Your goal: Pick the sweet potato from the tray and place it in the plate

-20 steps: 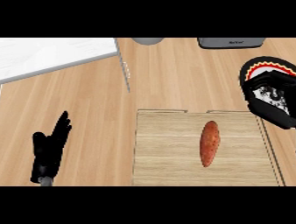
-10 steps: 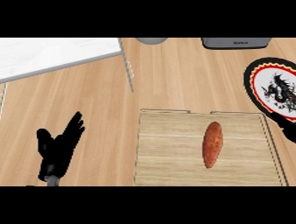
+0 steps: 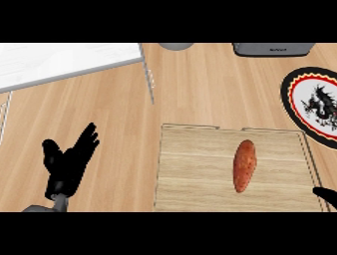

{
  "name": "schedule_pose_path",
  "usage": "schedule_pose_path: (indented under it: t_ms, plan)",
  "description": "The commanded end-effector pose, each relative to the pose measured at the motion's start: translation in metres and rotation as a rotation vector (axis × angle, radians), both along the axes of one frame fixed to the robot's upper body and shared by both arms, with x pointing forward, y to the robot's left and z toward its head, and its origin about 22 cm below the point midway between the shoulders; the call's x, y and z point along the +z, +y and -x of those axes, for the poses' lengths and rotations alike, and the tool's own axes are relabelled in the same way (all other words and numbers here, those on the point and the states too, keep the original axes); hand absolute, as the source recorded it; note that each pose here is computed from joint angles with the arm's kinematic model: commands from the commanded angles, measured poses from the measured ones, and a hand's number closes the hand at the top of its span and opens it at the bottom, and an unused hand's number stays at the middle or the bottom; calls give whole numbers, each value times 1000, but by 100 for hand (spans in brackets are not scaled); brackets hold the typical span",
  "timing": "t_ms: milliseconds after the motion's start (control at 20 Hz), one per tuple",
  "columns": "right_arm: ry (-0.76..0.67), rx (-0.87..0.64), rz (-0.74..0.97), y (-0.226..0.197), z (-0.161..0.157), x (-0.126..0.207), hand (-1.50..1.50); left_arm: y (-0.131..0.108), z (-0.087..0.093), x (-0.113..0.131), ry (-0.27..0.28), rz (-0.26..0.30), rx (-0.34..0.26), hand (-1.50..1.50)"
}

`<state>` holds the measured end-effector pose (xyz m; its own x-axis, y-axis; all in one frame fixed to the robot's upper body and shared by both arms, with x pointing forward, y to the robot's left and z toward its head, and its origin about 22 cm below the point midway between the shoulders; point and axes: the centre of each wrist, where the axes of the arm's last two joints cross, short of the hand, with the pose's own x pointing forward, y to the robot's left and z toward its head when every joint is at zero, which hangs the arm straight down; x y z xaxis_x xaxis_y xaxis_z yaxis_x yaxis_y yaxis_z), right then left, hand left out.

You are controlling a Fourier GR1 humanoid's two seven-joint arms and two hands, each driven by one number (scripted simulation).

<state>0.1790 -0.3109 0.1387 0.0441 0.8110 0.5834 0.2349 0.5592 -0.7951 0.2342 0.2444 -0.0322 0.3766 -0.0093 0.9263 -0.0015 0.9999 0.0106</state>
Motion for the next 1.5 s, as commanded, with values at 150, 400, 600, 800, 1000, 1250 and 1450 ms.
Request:
schedule_pose_path:
  t_ms: [150, 400, 600, 800, 1000, 1250, 1450]
  plan:
    - [236, -42, 158, 42, -4, 28, -150, -1, 9, -3, -13, 13, -18, 0]
    - [340, -42, 211, 92, -3, 14, -150, -2, -6, 15, -16, -11, -7, 0]
    - [347, -62, 231, 111, -26, -6, -150, 0, 0, -6, 11, 4, -10, 0]
    - [433, -98, 242, 123, -43, -21, -150, 3, 21, -9, 23, 12, -26, 0]
    - [478, -53, 208, 146, -36, -53, -150, -2, -11, 0, 1, -8, 1, 0]
    - [477, -40, 191, 163, -39, -43, -150, 6, 4, -12, 3, 13, -4, 0]
    - [490, -61, 224, 144, -46, -73, -150, -11, -2, -14, 8, 13, -22, 0]
